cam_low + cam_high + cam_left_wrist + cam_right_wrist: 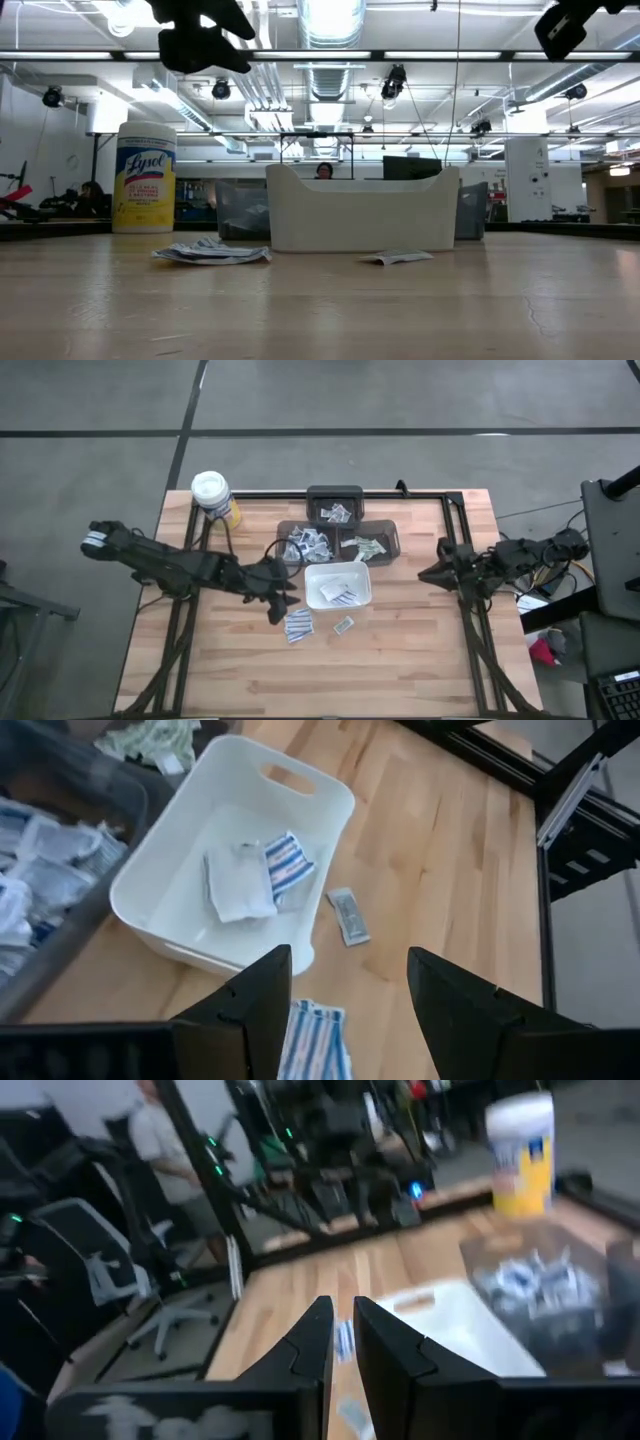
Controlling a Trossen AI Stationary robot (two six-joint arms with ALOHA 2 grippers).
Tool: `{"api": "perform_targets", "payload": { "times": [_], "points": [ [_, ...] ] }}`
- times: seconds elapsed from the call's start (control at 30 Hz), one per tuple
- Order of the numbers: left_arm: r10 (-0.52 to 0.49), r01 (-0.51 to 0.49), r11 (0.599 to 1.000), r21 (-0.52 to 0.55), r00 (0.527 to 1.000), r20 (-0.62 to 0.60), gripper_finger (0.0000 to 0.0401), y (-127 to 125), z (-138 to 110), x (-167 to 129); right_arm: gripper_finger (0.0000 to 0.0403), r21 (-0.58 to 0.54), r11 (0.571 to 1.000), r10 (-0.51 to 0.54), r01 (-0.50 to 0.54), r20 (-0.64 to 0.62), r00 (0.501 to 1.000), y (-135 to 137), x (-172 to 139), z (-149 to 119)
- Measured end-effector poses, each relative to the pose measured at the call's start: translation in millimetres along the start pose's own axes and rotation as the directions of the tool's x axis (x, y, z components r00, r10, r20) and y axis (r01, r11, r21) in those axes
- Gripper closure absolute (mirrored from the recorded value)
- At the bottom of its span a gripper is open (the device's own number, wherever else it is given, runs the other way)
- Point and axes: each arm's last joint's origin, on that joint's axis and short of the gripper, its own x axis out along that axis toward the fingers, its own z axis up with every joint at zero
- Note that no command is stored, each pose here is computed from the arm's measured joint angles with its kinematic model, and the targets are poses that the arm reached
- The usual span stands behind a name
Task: Pick & Place First Aid Supplies
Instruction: Put the blue bandage into the white bin
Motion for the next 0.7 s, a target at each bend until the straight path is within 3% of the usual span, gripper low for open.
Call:
{"api": "perform_targets", "payload": {
  "times": [0.13, 0.7],
  "points": [
    [-0.004, 0.004, 0.999, -0.039, 1.0, -0.014, 0.0204, -3, -3, 2, 0.036, -0.056, 0.997, 0.049, -0.046, 0.061, 0.997, -2, -6, -3],
    [0.003, -0.006, 0.997, -0.077, 0.999, -0.046, 0.0204, -7, -9, 11, 0.036, -0.037, 0.996, 0.081, -0.077, 0.095, 0.992, -19, -18, -38]
  ]
}}
